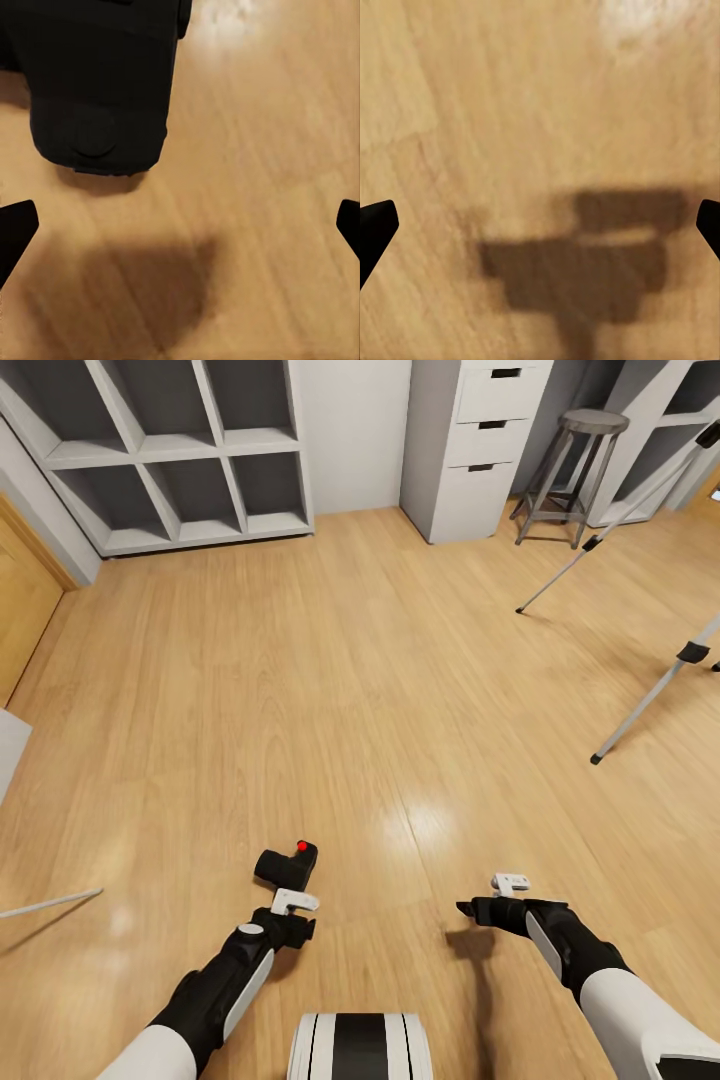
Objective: Attach the digital camera to the camera tripod in the bedroom.
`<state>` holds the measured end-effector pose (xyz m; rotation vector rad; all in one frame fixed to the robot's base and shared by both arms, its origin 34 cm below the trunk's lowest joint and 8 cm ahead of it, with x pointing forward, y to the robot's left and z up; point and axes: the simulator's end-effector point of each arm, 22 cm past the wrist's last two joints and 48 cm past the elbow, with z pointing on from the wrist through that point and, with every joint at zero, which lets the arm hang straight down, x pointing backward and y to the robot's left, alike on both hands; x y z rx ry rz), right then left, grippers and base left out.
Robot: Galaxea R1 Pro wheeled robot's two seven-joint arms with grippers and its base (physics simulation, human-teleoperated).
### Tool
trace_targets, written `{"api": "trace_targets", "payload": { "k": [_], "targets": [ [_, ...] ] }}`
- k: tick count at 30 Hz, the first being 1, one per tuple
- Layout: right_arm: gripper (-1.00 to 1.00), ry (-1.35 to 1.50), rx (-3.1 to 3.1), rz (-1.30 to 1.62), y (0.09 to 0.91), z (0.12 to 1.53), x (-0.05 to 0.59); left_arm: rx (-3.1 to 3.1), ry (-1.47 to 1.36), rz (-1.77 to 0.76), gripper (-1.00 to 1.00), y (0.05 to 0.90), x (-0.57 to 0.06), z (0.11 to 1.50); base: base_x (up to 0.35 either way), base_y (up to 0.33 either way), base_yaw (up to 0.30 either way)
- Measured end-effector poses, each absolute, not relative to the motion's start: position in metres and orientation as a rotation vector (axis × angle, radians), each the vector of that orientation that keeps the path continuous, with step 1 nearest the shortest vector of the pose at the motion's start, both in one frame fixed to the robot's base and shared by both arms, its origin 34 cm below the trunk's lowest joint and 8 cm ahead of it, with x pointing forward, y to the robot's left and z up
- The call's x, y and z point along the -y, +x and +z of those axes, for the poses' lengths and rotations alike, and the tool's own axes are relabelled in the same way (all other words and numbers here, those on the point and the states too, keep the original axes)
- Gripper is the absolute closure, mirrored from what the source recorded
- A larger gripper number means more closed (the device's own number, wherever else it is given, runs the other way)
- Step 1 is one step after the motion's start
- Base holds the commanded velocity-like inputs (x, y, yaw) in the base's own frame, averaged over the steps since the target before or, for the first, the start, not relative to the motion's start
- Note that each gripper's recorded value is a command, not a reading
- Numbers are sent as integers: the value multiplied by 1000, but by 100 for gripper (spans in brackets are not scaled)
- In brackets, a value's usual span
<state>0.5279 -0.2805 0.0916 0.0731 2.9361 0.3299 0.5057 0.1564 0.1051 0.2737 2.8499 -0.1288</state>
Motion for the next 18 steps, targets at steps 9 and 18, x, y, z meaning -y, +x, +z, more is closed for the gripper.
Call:
{"api": "trace_targets", "payload": {
  "k": [9, 18],
  "targets": [
    [-100, 73, -2936, 330, 528, 92, 281, -2851, 284, -86, -100, 506, -177, 103, 0, 0, 0],
    [-100, 72, -2938, 331, 527, 91, 280, -2854, 283, -27, -100, 506, -206, 100, 0, 0, 0]
  ]
}}
